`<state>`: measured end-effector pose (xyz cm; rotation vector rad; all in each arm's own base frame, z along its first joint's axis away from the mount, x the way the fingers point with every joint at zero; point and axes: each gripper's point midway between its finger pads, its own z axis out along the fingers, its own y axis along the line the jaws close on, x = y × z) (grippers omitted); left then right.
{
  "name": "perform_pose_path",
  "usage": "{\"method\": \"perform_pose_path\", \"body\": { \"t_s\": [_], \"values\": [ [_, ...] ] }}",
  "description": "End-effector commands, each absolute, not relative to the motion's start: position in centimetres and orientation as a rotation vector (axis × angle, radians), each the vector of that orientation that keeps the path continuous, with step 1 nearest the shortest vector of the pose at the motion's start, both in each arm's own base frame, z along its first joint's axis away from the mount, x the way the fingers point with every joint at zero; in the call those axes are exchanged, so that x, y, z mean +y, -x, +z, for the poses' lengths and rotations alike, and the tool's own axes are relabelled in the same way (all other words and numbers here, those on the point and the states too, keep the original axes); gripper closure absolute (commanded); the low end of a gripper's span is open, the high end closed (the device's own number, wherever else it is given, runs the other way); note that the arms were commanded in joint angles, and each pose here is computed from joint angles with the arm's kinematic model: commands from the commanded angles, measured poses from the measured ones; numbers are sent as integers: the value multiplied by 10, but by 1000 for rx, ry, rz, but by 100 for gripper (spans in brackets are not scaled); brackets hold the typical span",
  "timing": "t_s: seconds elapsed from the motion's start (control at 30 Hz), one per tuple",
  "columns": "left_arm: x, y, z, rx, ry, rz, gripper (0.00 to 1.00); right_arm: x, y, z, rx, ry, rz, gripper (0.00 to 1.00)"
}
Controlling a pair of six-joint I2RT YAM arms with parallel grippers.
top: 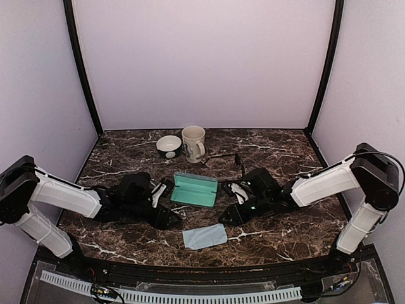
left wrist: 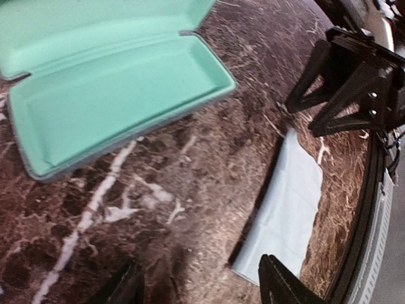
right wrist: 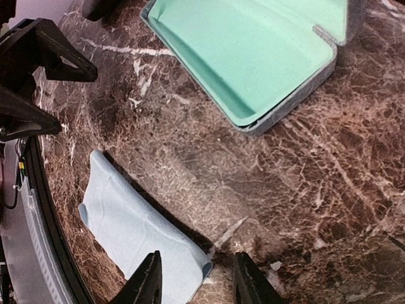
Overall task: Organize the sunglasses
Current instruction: Pick up the folded cleaning cloth from the center of the board.
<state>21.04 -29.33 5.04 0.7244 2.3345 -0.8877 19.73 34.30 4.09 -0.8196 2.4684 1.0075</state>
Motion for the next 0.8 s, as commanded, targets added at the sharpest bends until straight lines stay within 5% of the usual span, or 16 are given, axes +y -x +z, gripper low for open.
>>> {"method": "perform_pose_path", "body": {
  "t_s": [0.0, 0.77],
  "values": [
    [-307, -191, 54, 2284, -821, -985, 38, 346, -188, 33, 2480, 872, 1038, 61],
    [-329, -170, 32, 2327, -943, -1040, 55, 354, -182, 20, 2494, 922, 1037, 75]
  ]
}}
